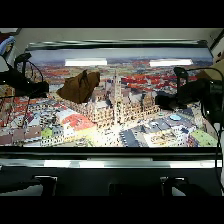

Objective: Fold the clothes and pants, and hang the long-sleeved shirts on hangers.

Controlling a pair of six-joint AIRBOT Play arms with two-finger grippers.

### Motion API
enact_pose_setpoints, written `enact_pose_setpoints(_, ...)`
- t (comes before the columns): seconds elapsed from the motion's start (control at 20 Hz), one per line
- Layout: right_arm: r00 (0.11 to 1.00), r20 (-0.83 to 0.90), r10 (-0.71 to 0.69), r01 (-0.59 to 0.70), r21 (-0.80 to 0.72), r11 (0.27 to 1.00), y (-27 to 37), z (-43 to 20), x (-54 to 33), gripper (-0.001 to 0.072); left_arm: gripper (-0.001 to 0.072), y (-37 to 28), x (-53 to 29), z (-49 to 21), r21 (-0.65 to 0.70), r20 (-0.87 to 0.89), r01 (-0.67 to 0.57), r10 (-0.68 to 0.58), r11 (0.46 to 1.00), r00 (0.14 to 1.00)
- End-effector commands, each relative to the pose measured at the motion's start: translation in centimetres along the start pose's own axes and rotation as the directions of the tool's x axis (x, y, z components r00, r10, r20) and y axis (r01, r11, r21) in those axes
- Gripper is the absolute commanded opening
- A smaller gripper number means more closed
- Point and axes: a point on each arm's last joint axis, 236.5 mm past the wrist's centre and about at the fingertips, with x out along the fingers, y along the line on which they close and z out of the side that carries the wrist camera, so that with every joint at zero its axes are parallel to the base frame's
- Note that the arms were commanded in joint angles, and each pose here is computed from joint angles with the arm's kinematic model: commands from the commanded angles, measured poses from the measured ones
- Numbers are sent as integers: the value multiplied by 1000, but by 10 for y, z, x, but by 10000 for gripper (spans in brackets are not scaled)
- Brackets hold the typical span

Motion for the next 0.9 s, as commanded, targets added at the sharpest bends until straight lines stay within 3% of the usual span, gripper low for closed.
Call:
enact_pose_setpoints(0.0,1000,1,0,0,0,1000,0,0,0,31,20,0,0,0,1,-1,0,0,1000,1000)
enact_pose_setpoints(0.85,1000,1,0,0,-1,1000,0,0,0,31,20,0,0,2,1,7,1,-1,1000,1000)
